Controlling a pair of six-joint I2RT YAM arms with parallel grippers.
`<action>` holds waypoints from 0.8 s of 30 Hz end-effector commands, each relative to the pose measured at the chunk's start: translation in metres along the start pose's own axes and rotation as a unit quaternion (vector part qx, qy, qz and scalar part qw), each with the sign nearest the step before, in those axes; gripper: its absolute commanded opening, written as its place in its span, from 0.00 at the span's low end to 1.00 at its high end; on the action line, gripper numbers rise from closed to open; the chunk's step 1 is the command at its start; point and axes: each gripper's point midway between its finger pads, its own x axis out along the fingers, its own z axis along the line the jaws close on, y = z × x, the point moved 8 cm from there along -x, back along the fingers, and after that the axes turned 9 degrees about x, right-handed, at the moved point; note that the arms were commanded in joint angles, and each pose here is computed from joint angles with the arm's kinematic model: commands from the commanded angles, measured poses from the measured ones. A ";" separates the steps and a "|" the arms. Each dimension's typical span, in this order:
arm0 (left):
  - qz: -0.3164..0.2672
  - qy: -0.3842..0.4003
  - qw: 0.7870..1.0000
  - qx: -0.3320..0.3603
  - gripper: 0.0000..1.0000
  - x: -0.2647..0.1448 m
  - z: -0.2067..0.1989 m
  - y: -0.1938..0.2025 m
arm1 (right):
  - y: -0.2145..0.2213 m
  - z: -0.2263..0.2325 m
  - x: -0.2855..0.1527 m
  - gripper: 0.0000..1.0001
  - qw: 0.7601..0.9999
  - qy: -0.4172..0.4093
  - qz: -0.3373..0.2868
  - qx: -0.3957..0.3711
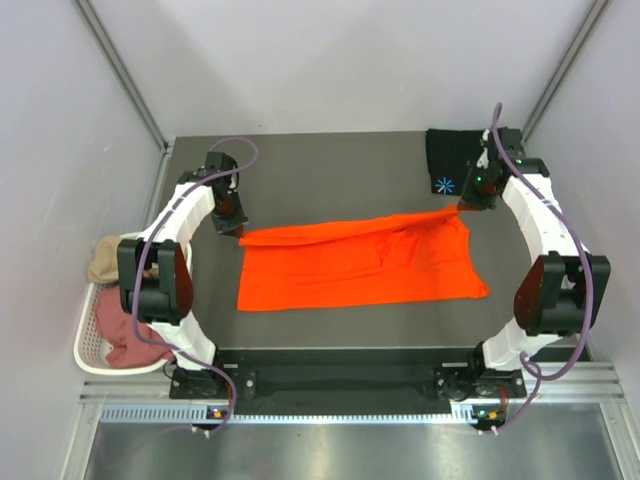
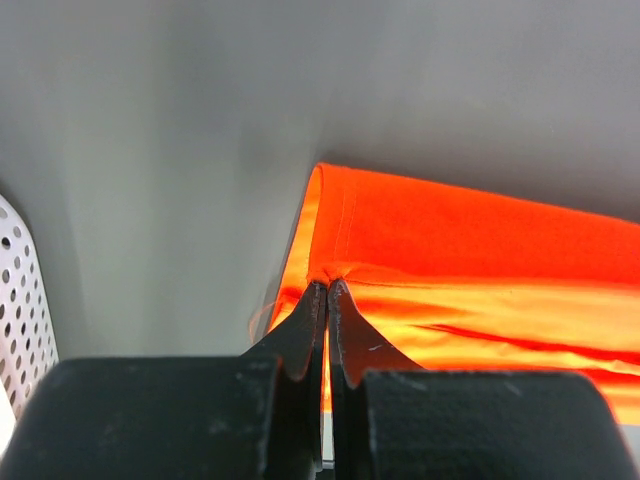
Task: Fold and stack the t-shirts
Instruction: Fold the tshirt
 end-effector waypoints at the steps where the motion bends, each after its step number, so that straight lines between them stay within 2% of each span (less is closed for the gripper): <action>1: -0.044 0.005 0.999 -0.006 0.00 -0.018 0.000 -0.006 | 0.000 -0.015 -0.018 0.00 0.999 0.016 -0.027 0.012; 5: -0.035 0.002 0.999 -0.006 0.00 -0.016 0.000 0.001 | 0.013 -0.025 -0.021 0.00 0.999 0.021 -0.020 0.018; 11: -0.016 -0.014 1.000 -0.009 0.00 -0.010 0.003 0.014 | 0.040 -0.031 -0.007 0.00 0.999 0.006 0.024 0.027; 24: 0.016 -0.035 0.999 -0.032 0.00 0.005 0.007 0.037 | 0.066 -0.046 0.012 0.00 0.997 0.026 0.061 0.026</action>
